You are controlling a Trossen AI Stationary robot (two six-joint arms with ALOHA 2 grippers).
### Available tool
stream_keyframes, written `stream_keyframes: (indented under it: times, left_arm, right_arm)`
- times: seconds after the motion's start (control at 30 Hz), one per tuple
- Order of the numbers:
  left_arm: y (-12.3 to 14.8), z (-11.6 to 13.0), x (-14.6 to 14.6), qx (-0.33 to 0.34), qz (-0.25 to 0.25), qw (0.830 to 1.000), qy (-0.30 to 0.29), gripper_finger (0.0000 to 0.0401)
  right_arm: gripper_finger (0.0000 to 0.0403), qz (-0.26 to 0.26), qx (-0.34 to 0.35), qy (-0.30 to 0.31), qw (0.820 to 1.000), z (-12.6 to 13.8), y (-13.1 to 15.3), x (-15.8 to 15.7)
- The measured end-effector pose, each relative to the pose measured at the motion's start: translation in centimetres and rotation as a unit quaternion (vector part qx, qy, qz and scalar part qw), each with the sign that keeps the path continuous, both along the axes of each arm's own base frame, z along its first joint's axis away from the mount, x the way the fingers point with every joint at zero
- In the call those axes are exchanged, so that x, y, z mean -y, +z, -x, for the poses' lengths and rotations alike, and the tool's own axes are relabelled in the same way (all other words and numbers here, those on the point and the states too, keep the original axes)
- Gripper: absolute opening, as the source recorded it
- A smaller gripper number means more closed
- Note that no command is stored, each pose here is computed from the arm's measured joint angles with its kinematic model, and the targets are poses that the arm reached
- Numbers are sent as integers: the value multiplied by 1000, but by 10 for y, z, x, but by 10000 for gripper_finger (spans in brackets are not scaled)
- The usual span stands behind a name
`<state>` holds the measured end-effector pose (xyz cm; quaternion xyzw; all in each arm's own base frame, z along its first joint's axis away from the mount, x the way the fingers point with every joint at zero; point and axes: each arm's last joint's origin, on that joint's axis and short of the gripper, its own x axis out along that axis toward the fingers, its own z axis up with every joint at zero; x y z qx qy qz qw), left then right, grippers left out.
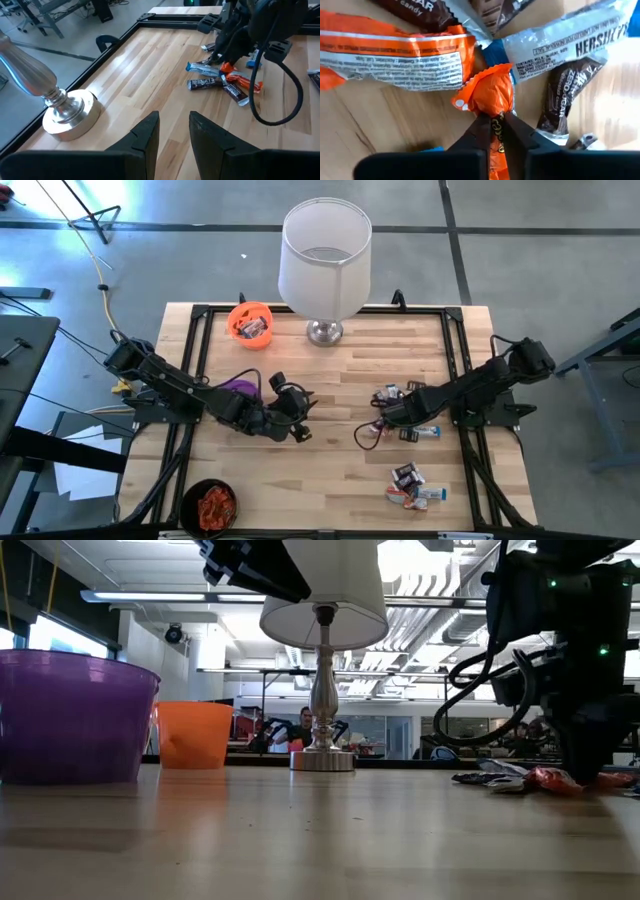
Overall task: Sort candy
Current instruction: Put the orange chocolate into the black bucket
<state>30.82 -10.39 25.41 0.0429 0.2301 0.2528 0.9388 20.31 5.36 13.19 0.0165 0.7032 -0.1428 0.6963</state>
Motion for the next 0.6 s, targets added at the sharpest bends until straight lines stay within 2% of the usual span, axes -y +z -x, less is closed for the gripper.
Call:
stream_keyframes:
  times: [0.17,0.37,0.5,0.6]
  left_arm:
    - [-1,1,0,-5,-2,1000,-1,94]
    - [0,0,0,-5,-6,1000,-3,94]
    - [1,0,1,0,-1,1000,-7,94]
    - [1,-1,1,0,1,1000,-9,94]
  right_arm:
    - [9,-19,-61,-16,998,4,11,-3]
    - [5,-13,-49,-44,998,-14,46,-8]
    - [3,-15,35,-70,997,-38,78,-14]
    - [2,-2,132,-80,988,-58,104,-19]
